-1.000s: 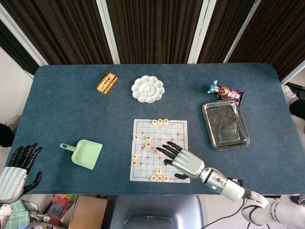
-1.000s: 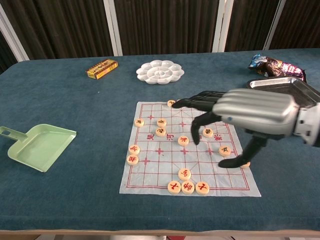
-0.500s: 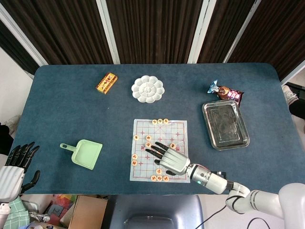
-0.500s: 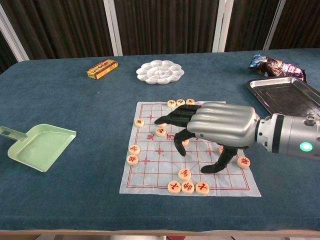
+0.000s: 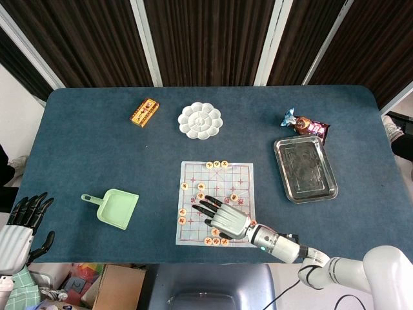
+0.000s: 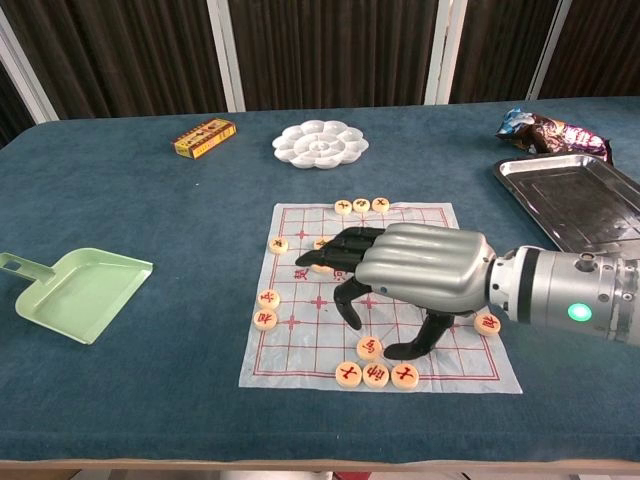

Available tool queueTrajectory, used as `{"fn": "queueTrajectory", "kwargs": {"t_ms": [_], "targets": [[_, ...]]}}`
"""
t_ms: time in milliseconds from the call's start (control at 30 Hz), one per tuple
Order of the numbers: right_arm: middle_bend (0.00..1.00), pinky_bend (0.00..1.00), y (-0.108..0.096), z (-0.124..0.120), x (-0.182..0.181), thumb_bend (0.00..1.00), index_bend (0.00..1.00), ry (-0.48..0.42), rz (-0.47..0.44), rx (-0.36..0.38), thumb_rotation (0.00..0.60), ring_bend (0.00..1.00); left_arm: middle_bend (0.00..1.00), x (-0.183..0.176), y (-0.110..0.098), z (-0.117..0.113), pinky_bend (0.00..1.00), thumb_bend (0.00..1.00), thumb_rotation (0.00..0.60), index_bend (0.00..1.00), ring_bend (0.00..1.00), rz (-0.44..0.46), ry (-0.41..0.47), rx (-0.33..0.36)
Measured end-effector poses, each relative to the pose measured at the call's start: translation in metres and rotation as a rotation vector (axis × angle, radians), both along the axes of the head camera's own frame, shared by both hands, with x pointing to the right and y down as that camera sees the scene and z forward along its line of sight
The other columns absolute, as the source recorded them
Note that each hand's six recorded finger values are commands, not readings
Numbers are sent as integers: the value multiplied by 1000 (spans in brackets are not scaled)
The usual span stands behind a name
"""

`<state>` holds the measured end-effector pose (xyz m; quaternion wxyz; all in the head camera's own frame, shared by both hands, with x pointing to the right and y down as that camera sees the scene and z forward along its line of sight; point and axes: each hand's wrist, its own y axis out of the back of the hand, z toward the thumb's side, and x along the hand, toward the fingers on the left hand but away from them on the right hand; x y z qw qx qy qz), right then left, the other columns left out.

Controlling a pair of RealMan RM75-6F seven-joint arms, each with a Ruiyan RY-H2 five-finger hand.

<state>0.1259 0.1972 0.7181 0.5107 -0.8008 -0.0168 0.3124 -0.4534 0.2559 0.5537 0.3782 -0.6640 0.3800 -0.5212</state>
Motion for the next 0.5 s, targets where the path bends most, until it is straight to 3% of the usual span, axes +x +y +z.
{"fn": "queueTrajectory", "kwargs": {"t_ms": [500], "targets": [[70, 0, 5, 6, -5, 422, 623, 21, -12, -1, 600, 0, 0, -1, 0, -1, 7, 455, 600, 0, 0, 0, 5, 5]]}}
